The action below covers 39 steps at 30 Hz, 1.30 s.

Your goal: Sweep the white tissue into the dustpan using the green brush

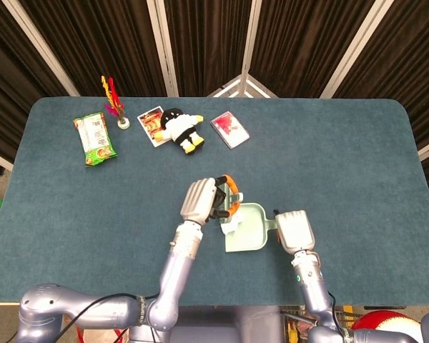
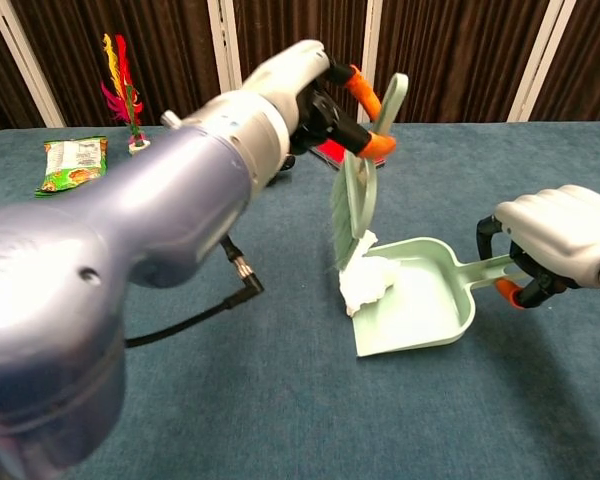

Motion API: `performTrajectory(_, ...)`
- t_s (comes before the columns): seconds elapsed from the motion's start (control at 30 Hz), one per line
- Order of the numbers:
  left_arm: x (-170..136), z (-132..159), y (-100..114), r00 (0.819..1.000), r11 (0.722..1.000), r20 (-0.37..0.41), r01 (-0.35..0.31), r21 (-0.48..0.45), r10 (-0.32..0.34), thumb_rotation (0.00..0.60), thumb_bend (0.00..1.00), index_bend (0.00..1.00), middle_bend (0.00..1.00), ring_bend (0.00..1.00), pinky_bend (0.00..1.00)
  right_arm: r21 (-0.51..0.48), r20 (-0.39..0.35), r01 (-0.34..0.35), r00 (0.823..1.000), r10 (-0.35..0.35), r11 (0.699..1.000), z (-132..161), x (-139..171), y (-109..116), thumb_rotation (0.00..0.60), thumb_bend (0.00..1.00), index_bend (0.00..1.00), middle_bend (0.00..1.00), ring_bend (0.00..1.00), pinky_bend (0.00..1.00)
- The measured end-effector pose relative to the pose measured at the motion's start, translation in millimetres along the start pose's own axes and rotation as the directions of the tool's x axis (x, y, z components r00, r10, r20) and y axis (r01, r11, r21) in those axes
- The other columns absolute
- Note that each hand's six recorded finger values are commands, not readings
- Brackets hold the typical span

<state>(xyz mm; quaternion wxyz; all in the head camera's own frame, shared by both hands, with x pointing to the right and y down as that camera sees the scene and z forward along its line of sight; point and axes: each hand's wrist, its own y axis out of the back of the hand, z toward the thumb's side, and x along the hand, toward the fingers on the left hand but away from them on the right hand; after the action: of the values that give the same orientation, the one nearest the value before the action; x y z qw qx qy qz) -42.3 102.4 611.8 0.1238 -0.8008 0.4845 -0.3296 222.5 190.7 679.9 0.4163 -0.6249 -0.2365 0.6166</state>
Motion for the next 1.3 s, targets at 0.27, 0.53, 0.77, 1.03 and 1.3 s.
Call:
performTrajectory(0.27, -1.6, -16.2, 25.4, 1.0, 1.0, -0.028, -0.008, 0.009, 0.009, 0.6, 0.61, 0.79, 1.0, 0.93, 0.99, -0.003, -0.018, -0.002, 1.0, 0.002, 1.0, 10.6, 1.6, -2.0, 0.6, 0.56, 0.71, 0.87, 0.88, 0.78)
performTrajectory(0.53, -10.4, -44.2, 26.7, 0.993, 0.992, -0.099, 0.07, 0.103, -0.06, 0.6, 0.61, 0.79, 1.0, 0.93, 0.99, -0.001, -0.028, -0.01, 1.0, 0.01, 1.0, 18.6, 2.6, -6.0, 0.6, 0.56, 0.71, 0.87, 0.88, 0.78)
performTrajectory(0.77, -15.0, -48.2, 11.0, 0.988, 0.981, -0.113, 0.124, 0.148, -0.108, 0.6, 0.61, 0.79, 1.0, 0.93, 0.99, 0.0, -0.029, -0.013, 0.999, 0.013, 1.0, 20.4, 2.8, -6.8, 0.6, 0.56, 0.71, 0.87, 0.88, 0.78)
performTrajectory(1.03, -13.2, -37.1, -15.8, 0.989, 0.985, -0.086, 0.126, 0.115, -0.117, 0.6, 0.61, 0.79, 1.0, 0.93, 0.99, 0.002, -0.028, -0.016, 0.999, 0.016, 1.0, 19.8, 4.7, -8.1, 0.6, 0.55, 0.71, 0.87, 0.88, 0.78)
performTrajectory(1.3, -13.6, -21.2, -39.9, 0.993, 0.991, -0.045, 0.112, 0.069, -0.109, 0.6, 0.61, 0.79, 1.0, 0.93, 0.99, 0.004, -0.026, -0.017, 1.0, 0.017, 1.0, 17.8, 6.2, -7.8, 0.6, 0.55, 0.71, 0.87, 0.88, 0.78)
